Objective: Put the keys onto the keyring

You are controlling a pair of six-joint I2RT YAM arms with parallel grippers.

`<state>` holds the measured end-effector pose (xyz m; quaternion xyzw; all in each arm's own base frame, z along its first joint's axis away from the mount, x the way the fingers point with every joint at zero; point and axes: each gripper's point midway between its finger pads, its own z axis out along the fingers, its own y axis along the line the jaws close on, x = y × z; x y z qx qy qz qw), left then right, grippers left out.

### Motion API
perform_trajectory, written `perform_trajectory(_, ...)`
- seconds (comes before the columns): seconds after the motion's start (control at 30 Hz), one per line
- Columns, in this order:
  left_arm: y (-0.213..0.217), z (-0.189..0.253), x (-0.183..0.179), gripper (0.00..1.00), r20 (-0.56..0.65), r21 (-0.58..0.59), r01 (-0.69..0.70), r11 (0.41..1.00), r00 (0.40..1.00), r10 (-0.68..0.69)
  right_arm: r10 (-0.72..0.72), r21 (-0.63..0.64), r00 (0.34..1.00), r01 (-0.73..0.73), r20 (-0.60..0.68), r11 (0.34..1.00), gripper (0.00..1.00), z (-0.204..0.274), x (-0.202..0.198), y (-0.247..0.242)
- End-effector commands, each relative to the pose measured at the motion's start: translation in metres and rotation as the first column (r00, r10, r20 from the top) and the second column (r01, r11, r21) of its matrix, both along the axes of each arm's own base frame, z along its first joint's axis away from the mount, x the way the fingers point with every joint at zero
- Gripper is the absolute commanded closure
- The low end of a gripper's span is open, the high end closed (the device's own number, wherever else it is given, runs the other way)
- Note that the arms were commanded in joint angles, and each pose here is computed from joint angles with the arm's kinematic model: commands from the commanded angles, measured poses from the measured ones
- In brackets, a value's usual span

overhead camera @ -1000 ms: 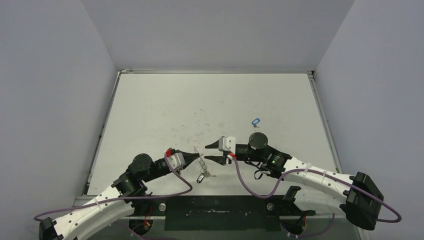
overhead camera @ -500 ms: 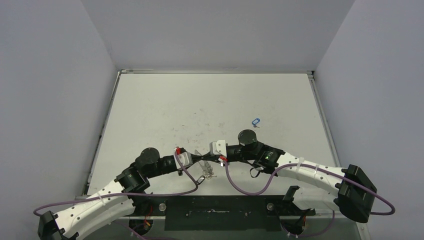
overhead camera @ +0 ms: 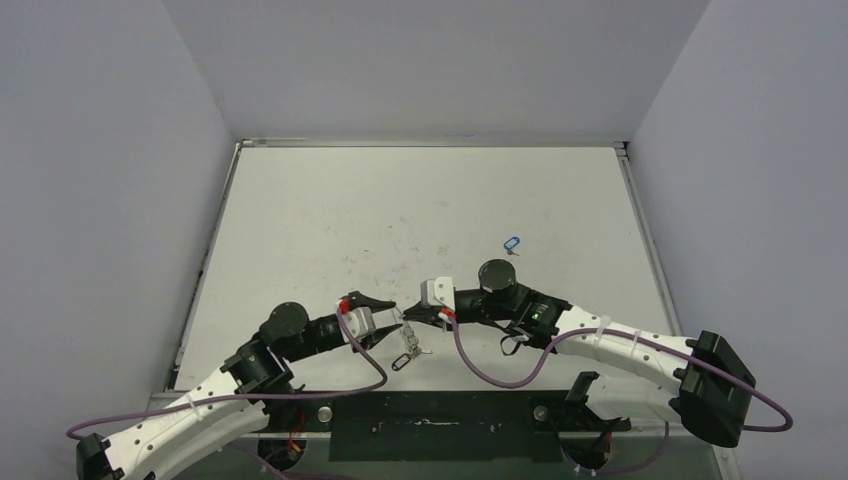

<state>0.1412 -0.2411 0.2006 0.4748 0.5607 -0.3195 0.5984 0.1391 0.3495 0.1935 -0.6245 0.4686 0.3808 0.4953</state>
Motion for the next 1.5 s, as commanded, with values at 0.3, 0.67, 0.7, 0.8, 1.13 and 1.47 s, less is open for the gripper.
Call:
perform_trajectory(0.3, -0.01, 0.015, -0.001, 0.63, 0.025, -0.076, 0.034, 0.997, 0.999, -0.032, 0.028, 0.142, 1.0, -0.029, 0.009, 0.989, 1.0, 0.045, -0.004, 0.011)
perform_trajectory(0.67, -0.013, 0.012, 0.0, 1.0, 0.027, -0.067, 0.044, 0.997, 0.999, -0.043, 0.031, 0.145, 0.999, -0.032, 0.006, 0.989, 1.0, 0.048, -0.005, 0.011)
perform_trajectory(0.7, -0.013, 0.011, 0.0, 1.0, 0.026, -0.065, 0.044, 0.997, 0.999, -0.042, 0.025, 0.145, 1.0, -0.026, 0.004, 0.989, 1.0, 0.048, -0.004, 0.011)
perform_trajectory(0.8, -0.012, 0.01, -0.001, 1.0, 0.025, -0.067, 0.043, 0.997, 0.999, -0.041, 0.009, 0.152, 1.0, -0.009, 0.001, 0.988, 0.99, 0.05, -0.001, 0.011)
perform_trajectory(1.13, -0.006, 0.008, -0.004, 1.0, 0.018, -0.116, 0.026, 0.993, 1.0, -0.024, -0.139, 0.393, 0.985, 0.169, -0.106, 0.904, 0.15, 0.087, 0.018, -0.004)
perform_trajectory(1.47, 0.0, 0.012, -0.005, 1.0, 0.024, -0.16, 0.002, 0.987, 1.0, 0.002, -0.421, 0.321, 0.827, 0.54, -0.371, 0.778, 0.0, 0.086, 0.073, -0.031)
